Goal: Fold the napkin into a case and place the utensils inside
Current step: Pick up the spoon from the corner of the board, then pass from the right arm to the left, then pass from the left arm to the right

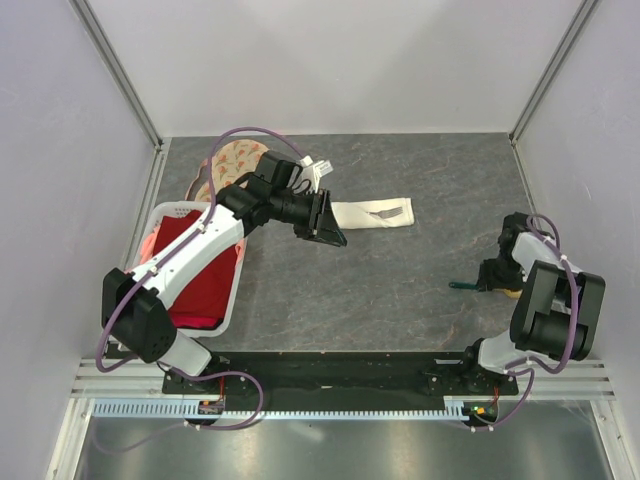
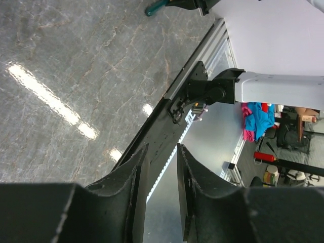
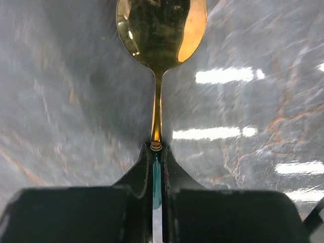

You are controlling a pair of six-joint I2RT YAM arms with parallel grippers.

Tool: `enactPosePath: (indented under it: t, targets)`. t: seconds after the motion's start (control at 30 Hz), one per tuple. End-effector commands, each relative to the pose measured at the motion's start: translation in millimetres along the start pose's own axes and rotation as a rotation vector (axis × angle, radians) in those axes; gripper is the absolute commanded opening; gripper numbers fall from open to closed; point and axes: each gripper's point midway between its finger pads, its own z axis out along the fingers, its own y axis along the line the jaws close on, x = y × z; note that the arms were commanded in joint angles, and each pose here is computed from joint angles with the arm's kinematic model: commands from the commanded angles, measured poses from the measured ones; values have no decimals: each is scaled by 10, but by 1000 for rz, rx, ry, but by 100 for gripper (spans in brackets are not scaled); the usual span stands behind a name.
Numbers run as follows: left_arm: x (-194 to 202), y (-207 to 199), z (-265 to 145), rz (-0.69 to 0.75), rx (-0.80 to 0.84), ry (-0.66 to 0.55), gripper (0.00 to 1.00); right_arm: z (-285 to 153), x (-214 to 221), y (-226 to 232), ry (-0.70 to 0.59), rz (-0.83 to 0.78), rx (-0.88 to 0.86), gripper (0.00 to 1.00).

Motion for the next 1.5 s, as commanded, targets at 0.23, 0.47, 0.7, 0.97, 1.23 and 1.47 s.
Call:
enactPosePath:
  t: [0.23,0.47,0.7,0.97,1.23,1.47]
  targets:
    - [23,-123,125,-103,112,88,44,-1072,1117,595,71,-685,-658,0]
    - [60,-96,293,-187,90,101,51,-2203,2143,497,235,-1048,-1080,0]
    - [14,-122,413,-264,57,55,61,-2840,2522,344,327,-1045,-1233,0]
    - [51,-72,471,-255,-17,29,66,-3039,2651,215,435,-997,-1267,0]
    - [146,-101,464,-245,1,72,2,-3157,2591,198,401,-1116,-1311,36]
    - [457,-261,273,-186,101,171,2,-3209,2056,433,39,-1573,-1355,74]
